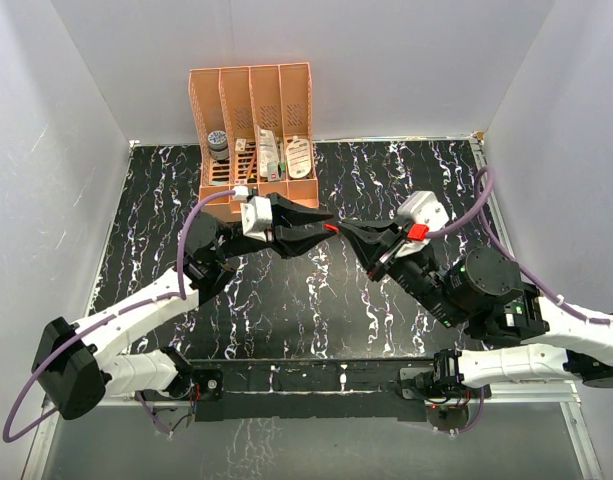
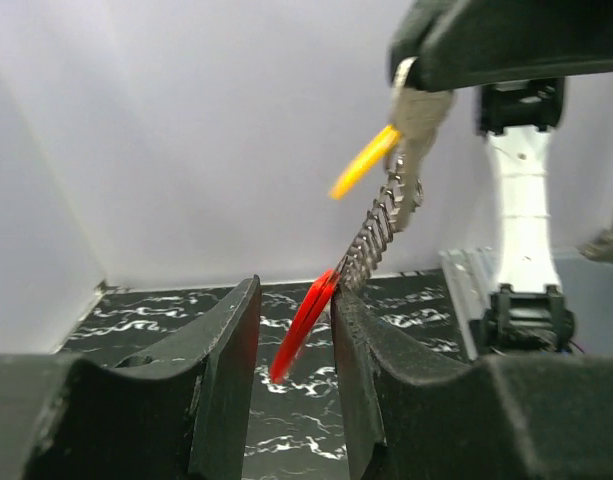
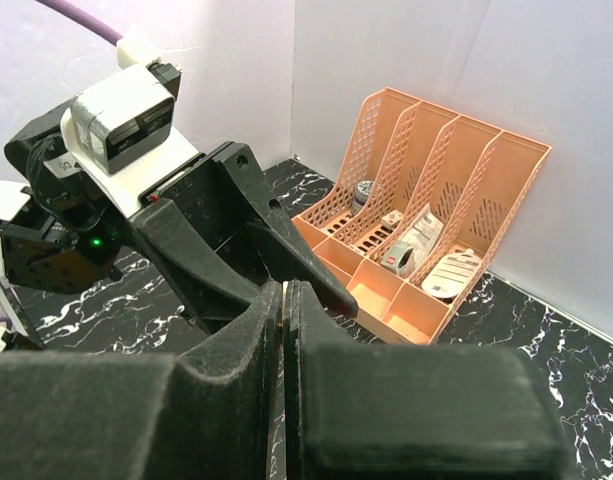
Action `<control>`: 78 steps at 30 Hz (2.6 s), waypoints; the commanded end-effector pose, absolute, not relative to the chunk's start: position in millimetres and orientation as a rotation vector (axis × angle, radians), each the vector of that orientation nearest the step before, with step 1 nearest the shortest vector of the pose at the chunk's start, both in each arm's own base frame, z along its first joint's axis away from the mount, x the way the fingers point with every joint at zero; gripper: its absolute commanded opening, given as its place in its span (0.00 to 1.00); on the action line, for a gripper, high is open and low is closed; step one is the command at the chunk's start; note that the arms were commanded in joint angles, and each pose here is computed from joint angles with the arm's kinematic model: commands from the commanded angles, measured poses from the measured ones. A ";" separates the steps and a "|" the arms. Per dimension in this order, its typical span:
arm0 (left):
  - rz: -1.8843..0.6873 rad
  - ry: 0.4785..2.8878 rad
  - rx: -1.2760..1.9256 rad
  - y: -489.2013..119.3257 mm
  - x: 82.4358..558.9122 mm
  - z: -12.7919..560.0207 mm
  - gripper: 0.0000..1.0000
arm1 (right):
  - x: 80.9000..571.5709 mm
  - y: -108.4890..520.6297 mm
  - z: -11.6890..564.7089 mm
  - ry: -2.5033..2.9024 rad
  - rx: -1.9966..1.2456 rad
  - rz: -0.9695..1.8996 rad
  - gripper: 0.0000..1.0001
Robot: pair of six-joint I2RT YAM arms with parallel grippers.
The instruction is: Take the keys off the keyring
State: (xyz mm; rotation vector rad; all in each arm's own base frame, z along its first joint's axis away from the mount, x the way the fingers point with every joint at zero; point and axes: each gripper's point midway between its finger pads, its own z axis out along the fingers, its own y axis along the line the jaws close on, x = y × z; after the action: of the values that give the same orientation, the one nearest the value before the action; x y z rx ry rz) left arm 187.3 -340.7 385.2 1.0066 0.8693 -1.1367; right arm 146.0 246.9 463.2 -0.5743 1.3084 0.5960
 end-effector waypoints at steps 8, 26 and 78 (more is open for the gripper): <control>-1.215 0.737 0.875 -336.5 182.6 431.4 0.34 | 143.7 229.3 499.4 1.176 -0.447 0.676 0.00; -1.290 0.594 1.165 -331.4 129.4 422.7 0.30 | 145.5 229.9 499.4 1.197 -0.458 0.655 0.00; -1.501 0.622 1.006 -352.6 145.8 440.6 0.17 | 159.5 236.2 484.8 1.214 -0.410 0.560 0.00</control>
State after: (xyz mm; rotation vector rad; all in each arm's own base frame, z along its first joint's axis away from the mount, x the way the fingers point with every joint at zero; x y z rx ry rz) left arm 152.3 -357.4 412.0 1.0221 0.7251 -1.5314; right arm 160.6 237.4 470.5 -0.4569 1.2545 0.5192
